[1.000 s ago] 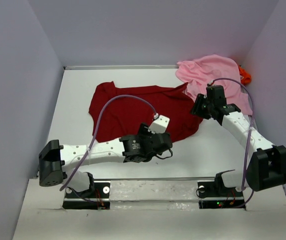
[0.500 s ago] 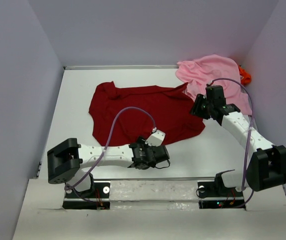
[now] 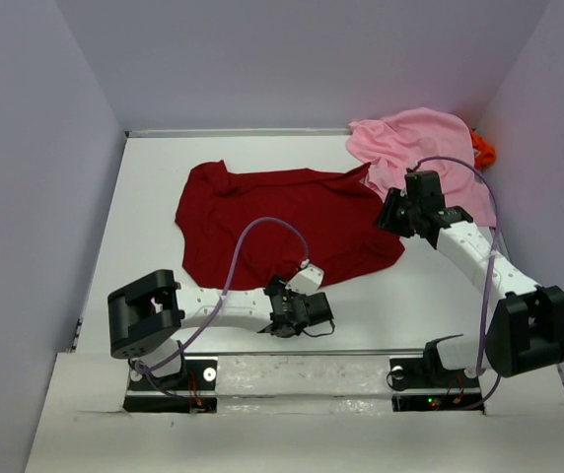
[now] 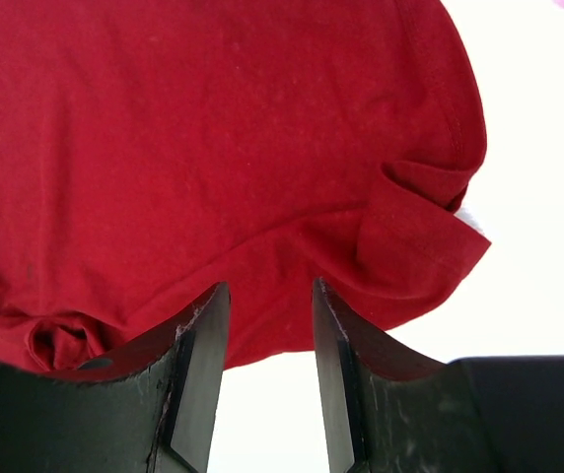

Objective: Fold and stack the t-shirts
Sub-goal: Flatten the tshirt out

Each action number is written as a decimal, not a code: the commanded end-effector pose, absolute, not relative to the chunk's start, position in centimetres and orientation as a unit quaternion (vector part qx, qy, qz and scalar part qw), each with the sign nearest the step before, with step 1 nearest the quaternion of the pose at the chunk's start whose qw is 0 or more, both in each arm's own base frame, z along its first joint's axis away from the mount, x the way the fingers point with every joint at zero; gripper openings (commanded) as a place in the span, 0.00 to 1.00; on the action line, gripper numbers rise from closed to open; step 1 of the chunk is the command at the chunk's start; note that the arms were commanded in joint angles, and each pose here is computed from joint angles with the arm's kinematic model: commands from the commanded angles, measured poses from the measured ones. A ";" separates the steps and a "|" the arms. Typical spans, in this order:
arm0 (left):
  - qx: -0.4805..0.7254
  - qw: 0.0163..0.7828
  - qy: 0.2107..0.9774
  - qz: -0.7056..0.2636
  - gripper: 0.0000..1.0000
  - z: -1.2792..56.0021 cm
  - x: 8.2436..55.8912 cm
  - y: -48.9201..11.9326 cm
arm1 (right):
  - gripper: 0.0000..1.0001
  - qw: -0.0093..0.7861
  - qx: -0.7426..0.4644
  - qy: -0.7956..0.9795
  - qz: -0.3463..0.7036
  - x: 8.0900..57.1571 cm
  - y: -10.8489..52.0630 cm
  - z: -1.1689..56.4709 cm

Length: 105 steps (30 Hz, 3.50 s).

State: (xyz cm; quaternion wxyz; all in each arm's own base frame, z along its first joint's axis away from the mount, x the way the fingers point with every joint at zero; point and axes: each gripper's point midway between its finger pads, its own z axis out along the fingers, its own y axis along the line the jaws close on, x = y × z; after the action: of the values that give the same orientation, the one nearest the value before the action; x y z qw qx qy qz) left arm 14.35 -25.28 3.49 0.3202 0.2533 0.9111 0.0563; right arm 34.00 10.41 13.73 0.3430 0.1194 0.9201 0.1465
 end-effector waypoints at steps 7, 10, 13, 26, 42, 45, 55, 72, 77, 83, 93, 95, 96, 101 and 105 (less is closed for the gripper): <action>0.235 0.333 0.908 0.104 0.81 3.1 15.9 -23.9 | 0.43 0.370 0.106 0.907 0.170 34.3 11.3 15.3; 0.229 0.336 0.906 0.120 0.81 2.8 16.3 -23.7 | 0.43 0.368 0.105 0.907 0.173 34.2 11.4 15.1; 0.231 0.334 0.904 0.137 0.80 2.3 16.5 -23.7 | 0.42 0.369 0.103 0.907 0.174 34.0 11.4 15.1; 0.224 0.348 0.898 0.153 0.00 3.1 17.0 -23.8 | 0.39 0.368 0.101 0.907 0.180 33.8 11.5 14.8; 0.175 0.423 0.884 0.097 0.00 17.0 15.3 -22.5 | 0.45 0.358 0.136 0.916 0.120 36.3 10.0 13.5; 0.179 0.427 0.880 0.101 0.00 17.5 15.4 -22.1 | 0.46 0.340 0.133 0.924 0.112 36.8 10.1 12.9; 0.226 0.390 0.889 0.073 0.23 14.6 14.3 -23.3 | 0.47 0.332 0.130 0.930 0.093 37.3 9.7 11.8; 0.278 0.319 0.906 -0.016 0.47 10.0 11.0 -26.3 | 0.47 0.326 0.143 0.932 0.065 37.7 8.8 10.6; 0.253 0.343 0.904 -0.004 0.47 9.9 12.0 -27.4 | 0.47 0.319 0.162 0.934 0.001 37.5 6.6 9.1; 0.173 0.434 0.884 -0.016 0.47 16.2 14.7 -27.3 | 0.47 0.341 0.188 0.920 -0.047 37.7 4.6 10.3; 0.095 0.505 0.856 -0.056 0.47 20.8 16.7 -24.7 | 0.47 0.327 0.178 0.928 -0.027 38.3 5.7 9.9; 0.091 0.503 0.858 -0.054 0.47 20.7 16.6 -24.4 | 0.47 0.316 0.177 0.932 -0.020 38.4 6.1 8.7; 0.092 0.501 0.859 -0.050 0.47 20.5 16.6 -24.3 | 0.47 0.313 0.176 0.933 -0.020 38.5 6.2 8.3; 0.087 0.500 0.860 -0.051 0.47 20.7 16.5 -23.8 | 0.46 0.297 0.171 0.939 -0.020 39.1 6.6 6.7; 0.080 0.504 0.857 -0.065 0.47 21.7 16.5 -23.6 | 0.46 0.297 0.170 0.939 -0.017 39.3 6.8 6.7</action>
State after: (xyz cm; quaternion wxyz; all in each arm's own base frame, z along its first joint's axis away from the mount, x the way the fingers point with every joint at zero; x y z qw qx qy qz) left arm 15.85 -24.56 20.02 0.4799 0.1140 0.8680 -0.0571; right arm 37.01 5.72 4.37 0.2564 0.1654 0.9515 -0.0397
